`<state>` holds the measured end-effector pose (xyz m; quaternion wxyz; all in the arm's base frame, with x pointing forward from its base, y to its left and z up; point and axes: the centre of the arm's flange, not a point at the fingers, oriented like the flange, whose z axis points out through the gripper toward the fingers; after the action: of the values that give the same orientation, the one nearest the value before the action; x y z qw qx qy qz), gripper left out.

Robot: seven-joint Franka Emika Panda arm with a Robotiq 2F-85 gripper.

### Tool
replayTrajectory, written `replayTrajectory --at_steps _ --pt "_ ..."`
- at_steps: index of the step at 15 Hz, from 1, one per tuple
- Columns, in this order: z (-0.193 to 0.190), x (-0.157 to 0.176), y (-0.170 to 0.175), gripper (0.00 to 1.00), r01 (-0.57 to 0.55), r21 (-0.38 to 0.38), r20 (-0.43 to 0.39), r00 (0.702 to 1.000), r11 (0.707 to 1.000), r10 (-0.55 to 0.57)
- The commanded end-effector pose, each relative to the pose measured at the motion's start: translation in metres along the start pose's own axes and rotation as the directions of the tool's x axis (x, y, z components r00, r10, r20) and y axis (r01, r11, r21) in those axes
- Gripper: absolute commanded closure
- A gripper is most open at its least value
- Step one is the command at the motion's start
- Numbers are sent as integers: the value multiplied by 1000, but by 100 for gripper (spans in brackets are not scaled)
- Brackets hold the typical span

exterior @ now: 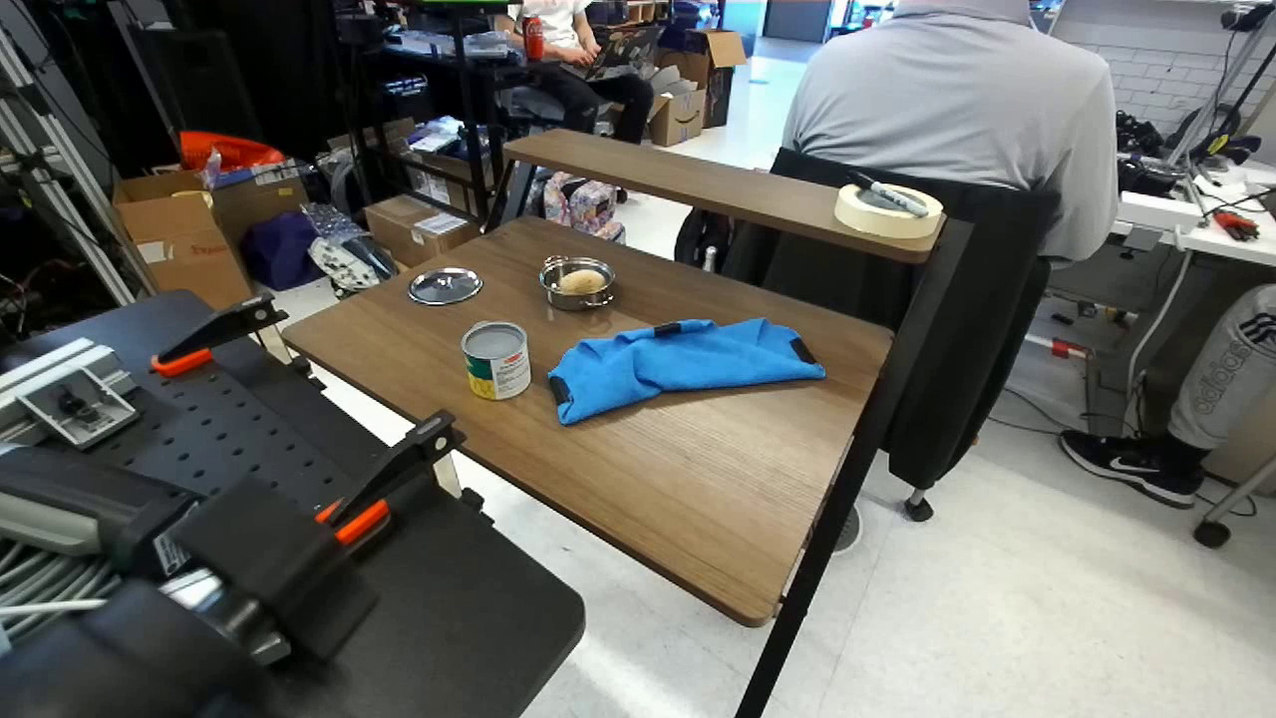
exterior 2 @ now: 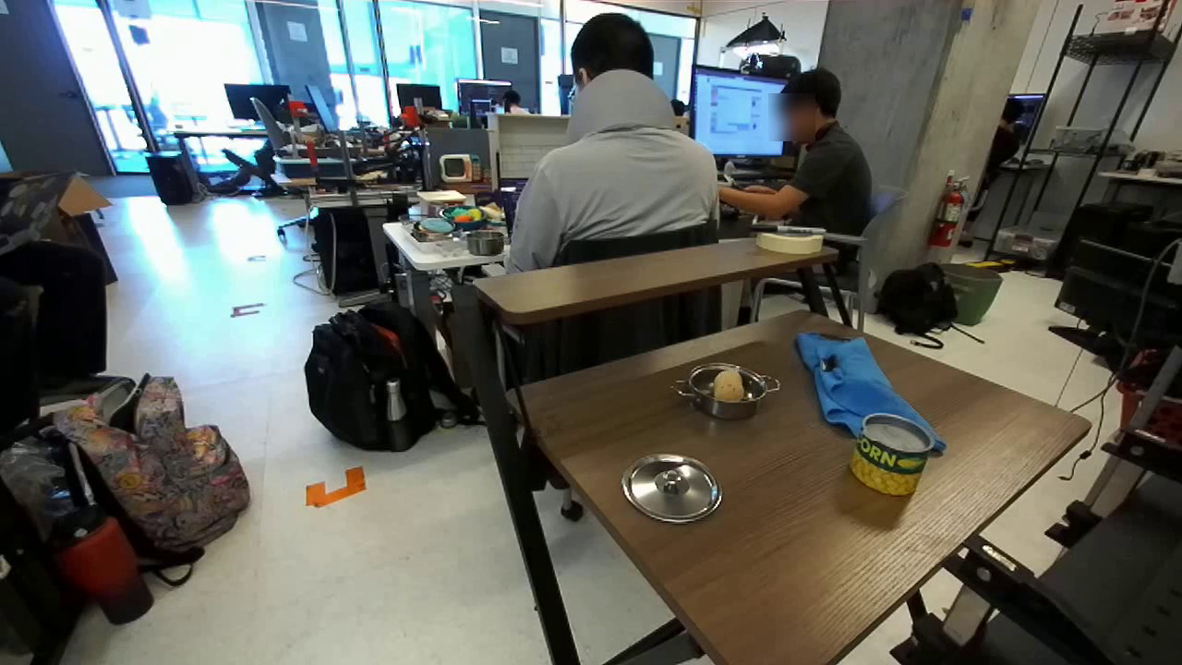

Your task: Remove the brown plushy from the pot and put it on the table

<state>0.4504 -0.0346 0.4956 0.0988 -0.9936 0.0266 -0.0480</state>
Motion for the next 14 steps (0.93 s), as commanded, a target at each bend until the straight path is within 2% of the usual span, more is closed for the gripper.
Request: replayTrajectory --at_steps 1,6,14 --pt "32 16 -11 0 -9 -24 -62 998 1000 8" --pt "103 45 -26 0 -7 -81 -1 1000 997 7" --pt "213 107 -26 0 -124 -119 -51 992 985 118"
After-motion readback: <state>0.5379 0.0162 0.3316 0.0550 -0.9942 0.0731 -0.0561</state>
